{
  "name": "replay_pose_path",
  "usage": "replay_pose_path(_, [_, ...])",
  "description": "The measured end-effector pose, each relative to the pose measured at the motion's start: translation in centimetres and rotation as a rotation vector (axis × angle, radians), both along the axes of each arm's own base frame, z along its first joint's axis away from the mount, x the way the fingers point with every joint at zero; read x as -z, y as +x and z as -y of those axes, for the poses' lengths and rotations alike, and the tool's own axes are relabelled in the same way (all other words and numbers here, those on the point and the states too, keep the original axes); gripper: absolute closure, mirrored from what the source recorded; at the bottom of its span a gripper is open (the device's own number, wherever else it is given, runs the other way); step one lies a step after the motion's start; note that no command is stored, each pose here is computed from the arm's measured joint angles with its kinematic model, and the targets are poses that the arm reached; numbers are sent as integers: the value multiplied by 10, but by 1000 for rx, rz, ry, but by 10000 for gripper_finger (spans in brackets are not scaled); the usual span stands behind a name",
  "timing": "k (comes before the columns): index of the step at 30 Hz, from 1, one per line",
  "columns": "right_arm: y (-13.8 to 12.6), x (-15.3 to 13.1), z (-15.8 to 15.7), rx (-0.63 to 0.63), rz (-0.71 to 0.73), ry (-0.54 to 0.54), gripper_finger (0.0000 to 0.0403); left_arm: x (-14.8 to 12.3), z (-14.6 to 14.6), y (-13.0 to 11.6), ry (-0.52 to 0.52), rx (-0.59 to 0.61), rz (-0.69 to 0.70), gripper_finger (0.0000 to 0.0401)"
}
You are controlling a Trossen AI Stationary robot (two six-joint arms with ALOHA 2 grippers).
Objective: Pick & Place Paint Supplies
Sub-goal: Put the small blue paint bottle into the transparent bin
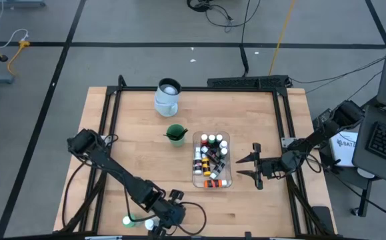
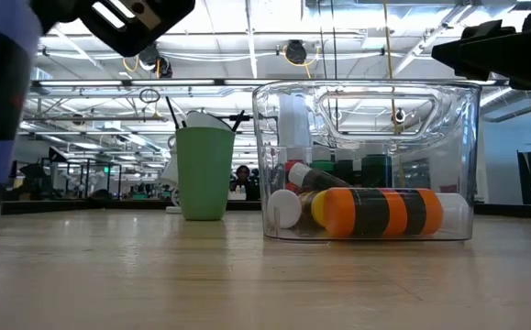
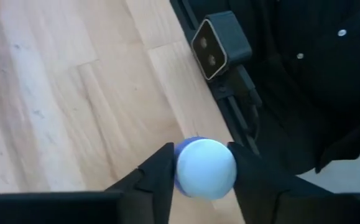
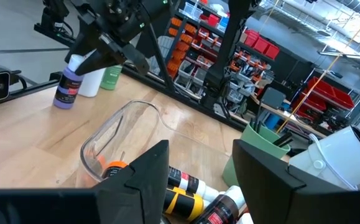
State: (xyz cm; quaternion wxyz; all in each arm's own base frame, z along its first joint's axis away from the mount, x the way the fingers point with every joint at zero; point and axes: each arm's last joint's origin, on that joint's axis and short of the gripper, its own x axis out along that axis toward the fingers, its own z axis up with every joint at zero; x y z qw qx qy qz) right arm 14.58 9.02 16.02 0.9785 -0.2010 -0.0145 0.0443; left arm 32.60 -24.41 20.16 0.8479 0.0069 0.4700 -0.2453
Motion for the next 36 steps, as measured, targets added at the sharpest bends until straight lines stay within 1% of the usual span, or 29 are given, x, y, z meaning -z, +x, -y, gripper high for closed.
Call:
replay_pose_path(3, [0,0,0,0,0,1,234,0,-1,0,17,21,6,295])
replay_pose_path(4, [0,0,0,0,0,2,234,-1,0,0,22,38,13,300])
replay_pose_path(6, [0,0,0,0,0,2,234,-3,0,-1,27,73,27,300])
replay_pose_path(9, [0,0,0,0,0,2,234,-7,-5,3,31,95,36,300])
replay_pose_path(12, [0,0,0,0,0,3,234,-26,-12,8,46,119,99,300])
replay_pose_path(14, [0,0,0,0,0,3,234,-45,-17,12,55,129,165,300])
replay_pose_path(15, [0,0,0,0,2,5,234,-54,-22,14,77,122,183,300])
replay_pose_path(18, [0,0,0,0,2,4,234,-85,-40,24,177,52,261,300])
replay_pose_path(21, [0,-1,0,0,6,8,234,-112,-73,36,331,-97,309,300])
replay_pose_path(23, [0,-1,0,0,6,8,234,-122,-102,49,362,-204,326,300])
replay_pose_path(25, [0,-1,0,0,5,8,234,-121,-131,61,336,-267,302,300])
replay_pose_path(27, [0,-1,0,0,6,7,234,-113,-159,71,292,-296,260,300])
replay_pose_path(29, [0,-1,0,0,5,4,234,-100,-186,76,304,-338,176,300])
replay_pose_path(31, [0,0,0,0,-1,-1,234,-92,-207,80,318,-387,125,300])
replay_pose_path(33, [0,0,0,0,-2,-7,234,-86,-223,83,325,-431,86,300])
replay_pose_path(36, [0,1,0,0,-7,-23,234,-78,-235,88,325,-460,71,300])
